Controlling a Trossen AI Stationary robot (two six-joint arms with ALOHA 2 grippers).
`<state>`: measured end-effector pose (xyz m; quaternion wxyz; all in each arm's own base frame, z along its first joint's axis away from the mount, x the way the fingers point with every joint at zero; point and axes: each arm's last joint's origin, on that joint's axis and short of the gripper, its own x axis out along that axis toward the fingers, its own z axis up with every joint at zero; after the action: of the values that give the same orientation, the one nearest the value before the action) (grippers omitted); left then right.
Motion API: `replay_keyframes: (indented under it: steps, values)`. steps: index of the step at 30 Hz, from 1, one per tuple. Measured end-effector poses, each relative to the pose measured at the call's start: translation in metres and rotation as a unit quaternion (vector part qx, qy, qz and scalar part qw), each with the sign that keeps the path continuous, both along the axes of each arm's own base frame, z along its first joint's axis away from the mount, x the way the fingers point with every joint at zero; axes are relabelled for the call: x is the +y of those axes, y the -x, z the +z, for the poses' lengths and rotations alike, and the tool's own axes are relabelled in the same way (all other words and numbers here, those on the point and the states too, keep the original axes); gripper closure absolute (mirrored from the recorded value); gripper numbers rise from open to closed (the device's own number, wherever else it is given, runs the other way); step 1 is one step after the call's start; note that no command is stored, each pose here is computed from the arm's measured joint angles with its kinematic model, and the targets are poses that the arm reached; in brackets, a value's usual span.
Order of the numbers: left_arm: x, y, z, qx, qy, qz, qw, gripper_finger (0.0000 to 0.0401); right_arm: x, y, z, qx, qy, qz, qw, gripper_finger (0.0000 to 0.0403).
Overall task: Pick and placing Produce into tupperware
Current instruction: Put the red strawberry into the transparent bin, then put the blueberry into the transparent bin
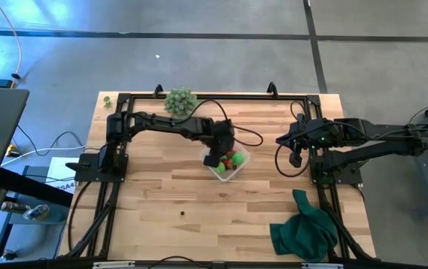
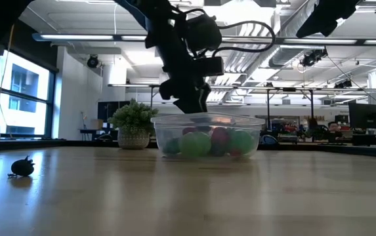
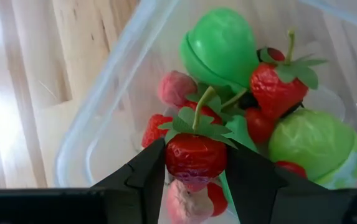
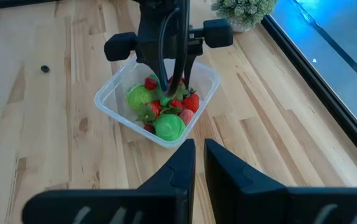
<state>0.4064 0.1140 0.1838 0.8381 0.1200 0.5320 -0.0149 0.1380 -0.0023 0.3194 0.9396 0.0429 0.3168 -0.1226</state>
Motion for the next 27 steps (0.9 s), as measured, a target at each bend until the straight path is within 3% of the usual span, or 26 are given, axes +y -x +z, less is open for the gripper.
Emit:
replay_keyframes:
  steps: [7, 18, 21, 27]
  values:
    - [0.0, -0.001, 0.001, -0.007, -0.002, 0.001, 1.0, 0.0252, 0.0, 0.0, 0.0, 0.0, 0.0, 0.0, 1.0, 0.0378]
    - [0.0, -0.001, 0.0, -0.003, -0.001, 0.0, 1.0, 0.0151, 0.0, 0.0, 0.0, 0.0, 0.0, 0.0, 1.0, 0.0378]
    - [-0.003, 0.003, 0.003, 0.007, 0.042, 0.001, 0.999, 0.0135, 0.0, 0.0, 0.0, 0.0, 0.0, 0.0, 1.0, 0.0378]
    - [-0.01, 0.007, 0.042, 0.044, 0.163, -0.014, 0.986, 0.0133, 0.0, 0.0, 0.0, 0.0, 0.0, 0.0, 1.0, 0.0378]
